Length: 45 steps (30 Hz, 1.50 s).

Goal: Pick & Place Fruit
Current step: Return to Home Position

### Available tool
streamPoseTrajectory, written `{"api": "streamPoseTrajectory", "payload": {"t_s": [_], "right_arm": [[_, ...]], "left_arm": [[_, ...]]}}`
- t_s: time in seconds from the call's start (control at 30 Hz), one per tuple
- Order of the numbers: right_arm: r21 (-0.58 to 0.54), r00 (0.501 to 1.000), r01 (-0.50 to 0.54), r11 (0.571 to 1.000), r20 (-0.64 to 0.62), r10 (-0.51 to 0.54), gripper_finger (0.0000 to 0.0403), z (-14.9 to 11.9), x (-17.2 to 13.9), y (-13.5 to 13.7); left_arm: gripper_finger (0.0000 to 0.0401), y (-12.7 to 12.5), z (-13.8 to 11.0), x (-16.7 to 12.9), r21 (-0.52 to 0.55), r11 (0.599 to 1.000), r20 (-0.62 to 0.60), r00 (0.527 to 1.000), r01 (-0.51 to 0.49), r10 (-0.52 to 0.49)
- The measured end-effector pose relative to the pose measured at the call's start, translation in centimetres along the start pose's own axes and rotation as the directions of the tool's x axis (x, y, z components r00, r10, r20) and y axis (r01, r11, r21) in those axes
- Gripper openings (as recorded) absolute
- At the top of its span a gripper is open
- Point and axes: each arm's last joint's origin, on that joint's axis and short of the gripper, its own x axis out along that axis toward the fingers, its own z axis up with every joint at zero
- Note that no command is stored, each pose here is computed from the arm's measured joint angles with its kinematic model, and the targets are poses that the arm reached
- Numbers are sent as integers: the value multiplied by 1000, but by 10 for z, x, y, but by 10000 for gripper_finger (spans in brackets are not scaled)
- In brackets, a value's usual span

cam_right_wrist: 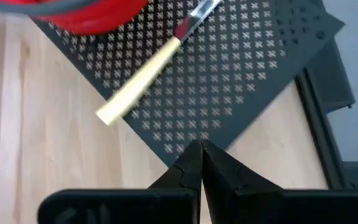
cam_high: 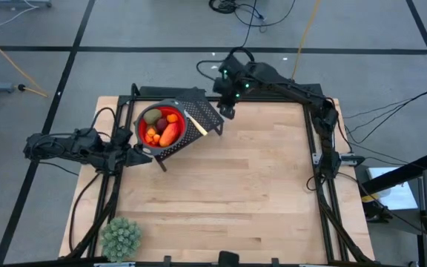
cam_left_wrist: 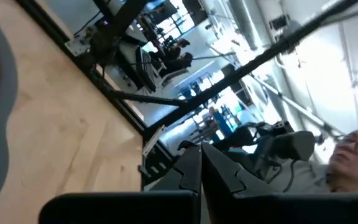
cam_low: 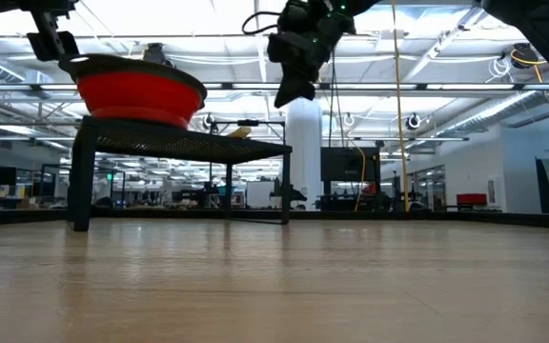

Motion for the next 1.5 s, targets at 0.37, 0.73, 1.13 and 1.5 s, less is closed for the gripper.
{"api": "streamPoseTrajectory", "payload": {"t_s": [0.37,0.73,1.13,1.5], "right_arm": [[-122,996,-14,992,90,25,0,1,-31,-9],[-151,986,-99,983,116,117,0,-5,-41,-23],[-176,980,-40,984,183,73,0,-5,-60,-33],[-209,947,-25,978,309,90,0,2,-96,-15]], "left_arm": [[8,-22,14,-3,429,891,135,965,149,-226],[8,-15,12,-2,575,818,158,978,20,-135],[8,-14,15,-3,625,774,253,964,-102,-78],[8,-2,19,-9,659,662,391,915,-356,103]]}}
